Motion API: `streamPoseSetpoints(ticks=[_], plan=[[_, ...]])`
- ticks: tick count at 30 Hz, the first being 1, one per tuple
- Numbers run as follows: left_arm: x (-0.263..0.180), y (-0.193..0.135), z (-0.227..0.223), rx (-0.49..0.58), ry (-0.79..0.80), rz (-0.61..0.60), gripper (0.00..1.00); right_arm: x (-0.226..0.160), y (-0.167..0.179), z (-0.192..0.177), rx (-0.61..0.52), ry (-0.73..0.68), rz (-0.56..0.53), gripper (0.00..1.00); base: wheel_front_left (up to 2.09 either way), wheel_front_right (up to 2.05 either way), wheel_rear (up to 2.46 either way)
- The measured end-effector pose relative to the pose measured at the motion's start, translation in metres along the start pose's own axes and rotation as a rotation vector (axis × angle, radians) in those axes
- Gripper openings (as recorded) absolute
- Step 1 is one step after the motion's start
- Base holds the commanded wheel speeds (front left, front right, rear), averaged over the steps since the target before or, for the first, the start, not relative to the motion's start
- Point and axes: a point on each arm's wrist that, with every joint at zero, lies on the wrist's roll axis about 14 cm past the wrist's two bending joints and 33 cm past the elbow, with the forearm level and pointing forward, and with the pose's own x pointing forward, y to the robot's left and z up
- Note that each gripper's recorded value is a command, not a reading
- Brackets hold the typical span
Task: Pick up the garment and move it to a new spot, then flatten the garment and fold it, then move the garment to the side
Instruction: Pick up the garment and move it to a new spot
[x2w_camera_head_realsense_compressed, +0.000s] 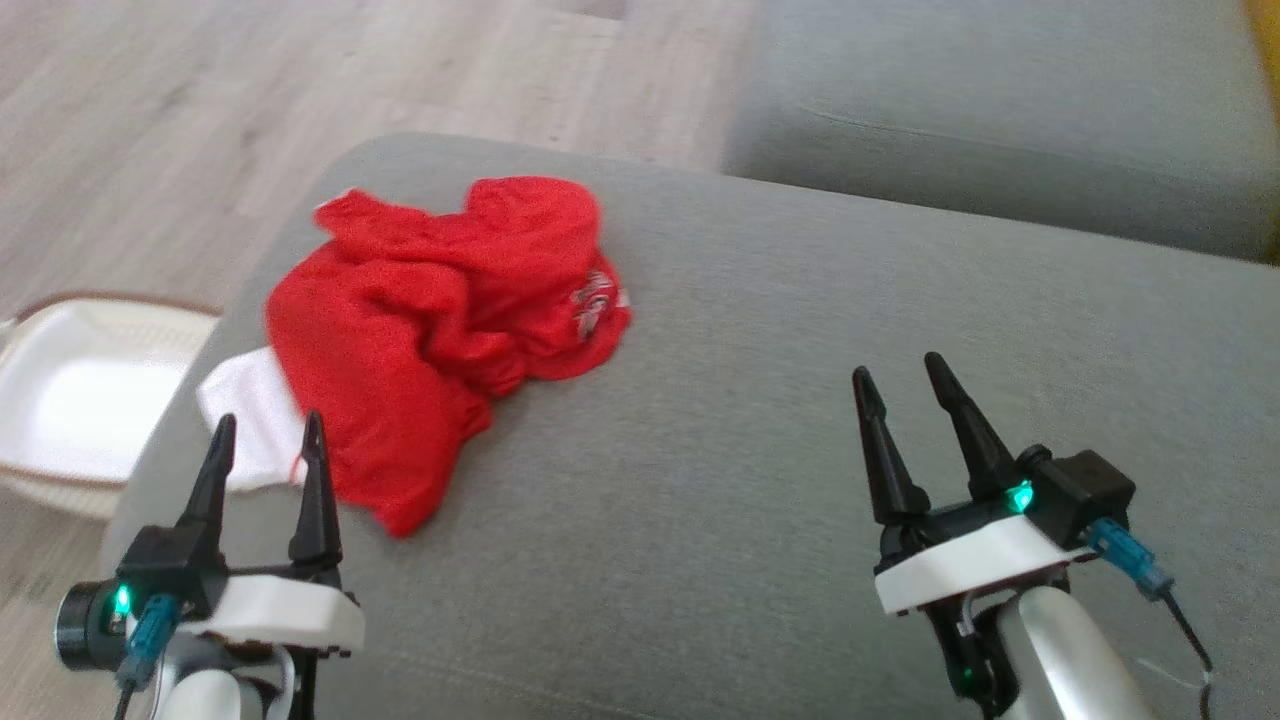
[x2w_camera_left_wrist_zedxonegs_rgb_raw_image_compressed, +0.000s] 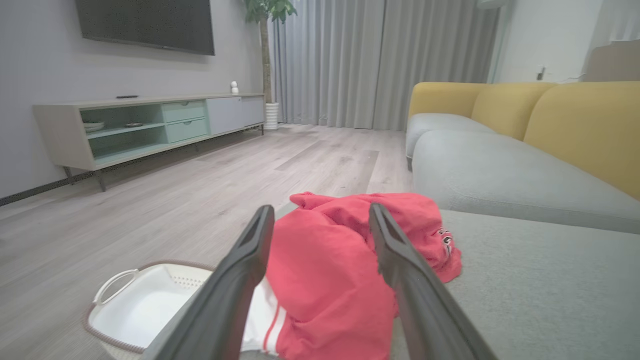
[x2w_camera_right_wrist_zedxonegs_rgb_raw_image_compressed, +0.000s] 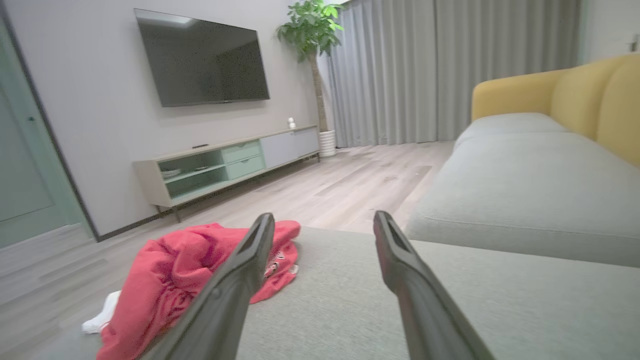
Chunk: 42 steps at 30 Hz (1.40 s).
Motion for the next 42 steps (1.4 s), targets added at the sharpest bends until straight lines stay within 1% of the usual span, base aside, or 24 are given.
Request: streamPoseSetpoints(ticks=[5,11,18,26,29,33,37,39,42], plan=[[-0.018,0.028,-0.002,0.008,0.014,0.083,1.0,0.015,0.03,-0.004,0.012,0.009,0.096,1.0,0.0,0.0,0.0],[-0.034,0.05,-0.004,0.015,0.024,0.155,1.0,0.025,0.053,-0.008,0.018,0.017,0.167,1.0,0.0,0.0,0.0],[-0.039,0.055,-0.011,0.009,0.046,0.163,1.0,0.026,0.059,-0.008,0.019,0.018,0.185,1.0,0.0,0.0,0.0],[-0.032,0.05,-0.021,-0.072,0.069,0.142,1.0,0.022,0.056,-0.004,0.019,0.005,0.177,1.0,0.0,0.0,0.0],[-0.021,0.048,-0.029,-0.118,0.13,0.129,1.0,0.021,0.05,-0.003,0.021,0.0,0.16,1.0,0.0,0.0,0.0],[0.016,0.055,-0.018,-0.161,0.181,0.103,1.0,0.018,0.039,-0.005,0.022,0.005,0.13,1.0,0.0,0.0,0.0],[0.05,0.049,-0.021,-0.224,0.314,0.059,1.0,0.014,0.024,-0.01,0.041,0.014,0.086,1.0,0.0,0.0,0.0],[0.063,0.044,-0.029,-0.204,0.401,0.022,1.0,0.013,0.016,-0.011,0.052,0.012,0.063,1.0,0.0,0.0,0.0],[0.081,0.037,-0.041,-0.224,0.526,-0.018,1.0,0.014,0.001,-0.011,0.061,0.006,0.026,1.0,0.0,0.0,0.0]])
